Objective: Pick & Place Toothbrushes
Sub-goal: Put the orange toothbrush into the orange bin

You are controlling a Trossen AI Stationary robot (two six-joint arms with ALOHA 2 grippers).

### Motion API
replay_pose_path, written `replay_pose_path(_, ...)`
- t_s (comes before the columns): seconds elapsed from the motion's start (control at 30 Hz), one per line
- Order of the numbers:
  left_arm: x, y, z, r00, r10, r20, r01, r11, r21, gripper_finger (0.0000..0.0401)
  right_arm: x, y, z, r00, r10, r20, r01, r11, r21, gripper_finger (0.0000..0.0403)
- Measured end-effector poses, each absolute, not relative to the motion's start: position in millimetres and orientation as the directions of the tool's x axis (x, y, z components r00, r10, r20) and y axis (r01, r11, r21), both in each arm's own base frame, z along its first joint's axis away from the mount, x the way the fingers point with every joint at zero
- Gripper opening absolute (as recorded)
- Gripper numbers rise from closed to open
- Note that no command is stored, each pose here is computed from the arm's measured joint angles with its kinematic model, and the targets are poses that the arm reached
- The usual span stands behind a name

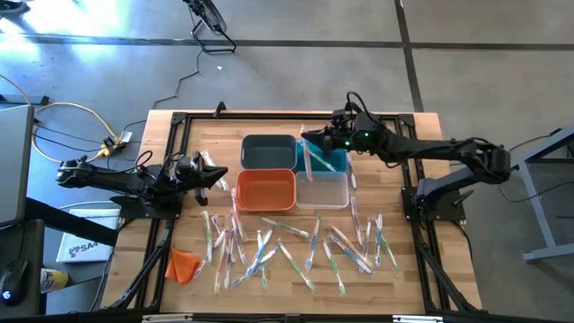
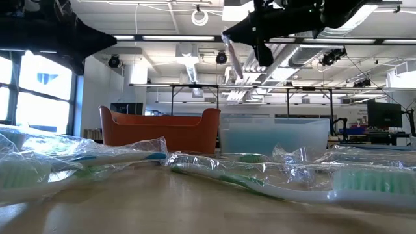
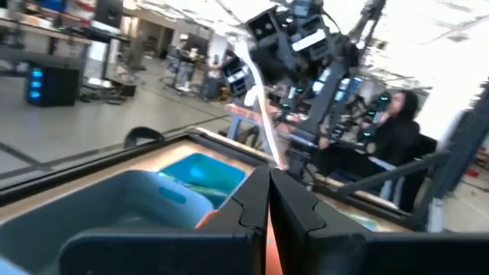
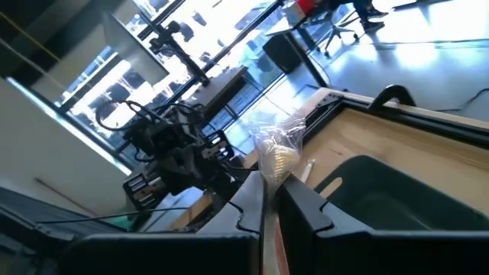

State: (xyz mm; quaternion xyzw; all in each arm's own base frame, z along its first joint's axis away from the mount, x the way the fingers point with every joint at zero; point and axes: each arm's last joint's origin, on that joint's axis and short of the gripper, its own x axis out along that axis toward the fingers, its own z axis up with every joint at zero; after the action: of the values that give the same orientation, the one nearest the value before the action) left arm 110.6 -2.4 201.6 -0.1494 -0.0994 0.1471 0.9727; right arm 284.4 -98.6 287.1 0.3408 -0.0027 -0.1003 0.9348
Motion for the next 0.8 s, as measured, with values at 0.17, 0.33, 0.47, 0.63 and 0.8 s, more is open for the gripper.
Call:
replay_pose_path(0.17, 114, -2, 199, 0.927, 0.357, 0.12, -0.306, 0.899, -0.314, 0.0009, 294, -101, 278, 0.982, -0.183, -0.053, 0.174, 0.751, 0.637, 0.0013)
replay_pose_path(0.33, 118, -2, 199, 0.924, 0.363, 0.122, -0.31, 0.896, -0.319, 0.0009, 299, -103, 273, 0.982, -0.181, -0.044, 0.168, 0.753, 0.636, 0.0013)
replay_pose_path(0.47, 123, -3, 198, 0.931, 0.343, 0.123, -0.282, 0.893, -0.351, 0.0009, 302, -103, 273, 0.984, -0.179, -0.017, 0.149, 0.76, 0.633, 0.0013)
replay_pose_path(0.63, 133, -5, 195, 0.943, 0.314, 0.109, -0.249, 0.885, -0.393, 0.0009, 302, -103, 274, 0.984, -0.179, -0.006, 0.145, 0.777, 0.613, 0.0013)
replay_pose_path(0.8, 144, -3, 190, 0.932, 0.35, 0.092, -0.295, 0.883, -0.366, 0.0009, 302, -103, 274, 0.983, -0.181, -0.007, 0.148, 0.781, 0.606, 0.0012)
